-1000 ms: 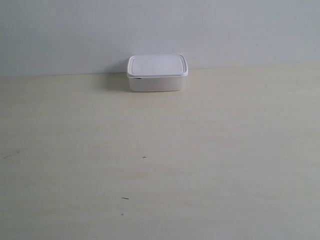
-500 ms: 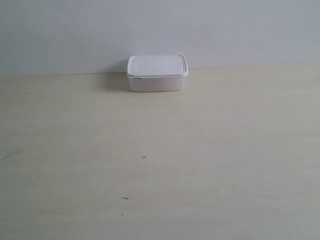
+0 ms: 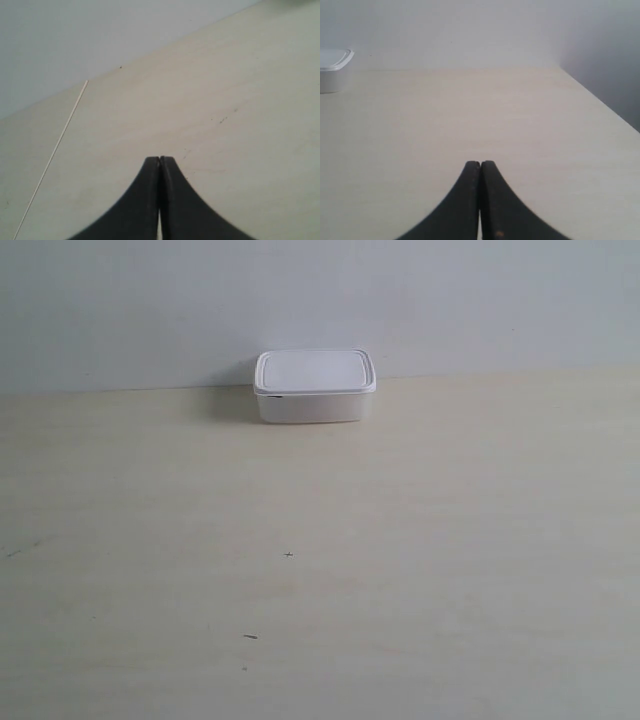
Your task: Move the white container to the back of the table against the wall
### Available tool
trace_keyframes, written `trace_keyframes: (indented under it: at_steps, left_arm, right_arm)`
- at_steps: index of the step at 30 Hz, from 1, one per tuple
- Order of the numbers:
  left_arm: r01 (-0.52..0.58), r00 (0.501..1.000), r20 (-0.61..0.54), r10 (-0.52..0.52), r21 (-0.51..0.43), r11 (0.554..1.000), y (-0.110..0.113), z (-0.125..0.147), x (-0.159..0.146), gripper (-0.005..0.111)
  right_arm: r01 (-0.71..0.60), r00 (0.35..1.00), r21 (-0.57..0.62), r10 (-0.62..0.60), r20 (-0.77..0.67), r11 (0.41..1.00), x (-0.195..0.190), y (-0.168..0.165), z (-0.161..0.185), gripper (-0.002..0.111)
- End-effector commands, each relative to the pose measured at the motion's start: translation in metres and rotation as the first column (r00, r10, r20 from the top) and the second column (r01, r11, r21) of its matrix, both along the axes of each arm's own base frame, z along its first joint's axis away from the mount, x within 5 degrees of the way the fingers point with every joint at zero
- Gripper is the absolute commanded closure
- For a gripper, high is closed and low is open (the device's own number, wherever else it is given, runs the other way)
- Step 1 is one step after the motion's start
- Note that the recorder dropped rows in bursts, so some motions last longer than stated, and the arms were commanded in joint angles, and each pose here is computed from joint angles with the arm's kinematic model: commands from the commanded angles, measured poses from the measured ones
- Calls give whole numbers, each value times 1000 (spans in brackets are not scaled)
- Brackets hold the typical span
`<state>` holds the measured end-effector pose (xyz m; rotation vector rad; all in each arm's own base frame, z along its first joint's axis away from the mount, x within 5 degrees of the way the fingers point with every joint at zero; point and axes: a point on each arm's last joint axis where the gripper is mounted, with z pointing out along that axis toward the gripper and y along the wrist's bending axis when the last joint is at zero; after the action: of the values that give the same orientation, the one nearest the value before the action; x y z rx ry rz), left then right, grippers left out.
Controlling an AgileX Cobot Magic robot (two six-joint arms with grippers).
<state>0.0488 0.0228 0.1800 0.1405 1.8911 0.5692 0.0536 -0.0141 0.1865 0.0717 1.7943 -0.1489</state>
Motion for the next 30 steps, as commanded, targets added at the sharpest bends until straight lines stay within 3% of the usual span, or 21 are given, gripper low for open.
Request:
trace_keyframes:
  at_steps: [1, 5, 7, 16, 21, 25, 30]
  left_arm:
    - [5, 1000, 8, -5, -26, 1000, -1, -1, 0, 107]
    - [20, 999, 36, -14, -169, 985, -6, -2, 1, 107]
    - [22, 999, 39, -15, -187, 982, -7, -2, 1, 107]
    - [23, 999, 40, -15, -190, 982, -7, -2, 1, 107]
    - [26, 999, 36, -20, -178, 984, -7, -2, 1, 107]
    - [55, 998, 6, -55, -78, 995, -7, -2, 1, 107]
    - [57, 998, 4, -57, -75, 996, -7, -2, 1, 107]
  right_arm:
    - [-13, 1000, 22, 13, -6, 1000, 0, 2, -2, 108]
    - [-22, 1000, 86, 22, 0, 996, 0, 4, -2, 108]
    - [-23, 1000, 90, 23, 0, 996, 0, 4, -2, 108]
    - [-39, 999, 279, 41, -1, 959, 0, 10, -4, 108]
    - [-40, 999, 277, 42, -1, 960, 0, 10, -4, 108]
    - [-54, 998, 222, 57, -6, 974, 0, 10, -4, 108]
    - [-66, 997, 179, 71, -17, 982, 0, 10, -5, 108]
